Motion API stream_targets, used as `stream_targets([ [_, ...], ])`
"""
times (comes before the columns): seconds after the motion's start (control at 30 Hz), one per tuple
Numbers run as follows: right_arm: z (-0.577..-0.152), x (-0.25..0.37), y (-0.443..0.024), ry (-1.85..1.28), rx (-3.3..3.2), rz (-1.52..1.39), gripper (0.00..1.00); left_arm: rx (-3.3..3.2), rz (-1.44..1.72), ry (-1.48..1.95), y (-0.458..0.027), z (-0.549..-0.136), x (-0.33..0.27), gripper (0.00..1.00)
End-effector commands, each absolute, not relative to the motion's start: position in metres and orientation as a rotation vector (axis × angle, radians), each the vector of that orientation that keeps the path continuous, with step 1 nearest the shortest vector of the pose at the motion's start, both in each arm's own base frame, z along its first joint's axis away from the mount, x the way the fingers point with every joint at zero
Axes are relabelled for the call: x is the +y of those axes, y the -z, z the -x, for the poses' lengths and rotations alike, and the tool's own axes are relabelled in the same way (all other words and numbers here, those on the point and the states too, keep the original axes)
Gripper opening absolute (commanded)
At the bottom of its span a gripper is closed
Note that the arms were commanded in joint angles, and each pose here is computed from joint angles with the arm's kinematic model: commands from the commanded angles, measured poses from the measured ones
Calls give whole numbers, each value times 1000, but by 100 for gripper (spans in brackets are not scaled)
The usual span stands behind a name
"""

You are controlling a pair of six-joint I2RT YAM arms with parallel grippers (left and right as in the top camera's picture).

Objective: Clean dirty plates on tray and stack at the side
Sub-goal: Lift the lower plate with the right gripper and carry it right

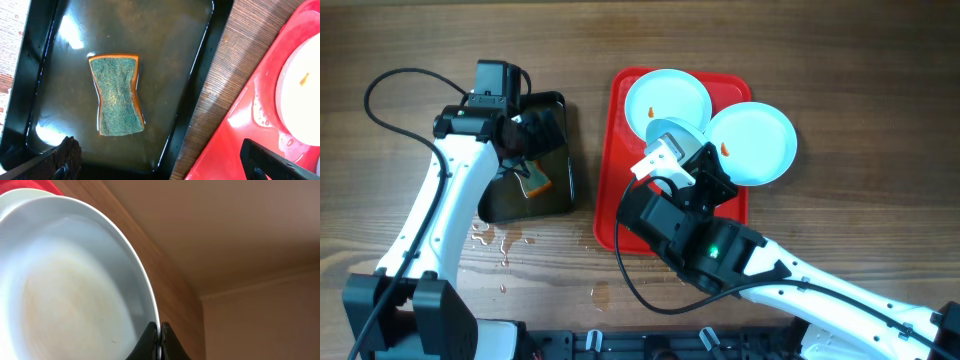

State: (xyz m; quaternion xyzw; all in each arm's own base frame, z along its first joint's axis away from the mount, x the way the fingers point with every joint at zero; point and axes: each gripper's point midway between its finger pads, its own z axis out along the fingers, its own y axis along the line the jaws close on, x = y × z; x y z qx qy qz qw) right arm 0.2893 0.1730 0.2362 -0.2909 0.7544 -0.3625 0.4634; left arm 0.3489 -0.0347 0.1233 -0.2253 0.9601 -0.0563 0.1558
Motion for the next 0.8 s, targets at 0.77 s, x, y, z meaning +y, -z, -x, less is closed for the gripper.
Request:
stream_targets([
  [0.77,-319,-206,-95,-148,2246,-1319,4,2756,626,173,-123,-349,-36,100],
])
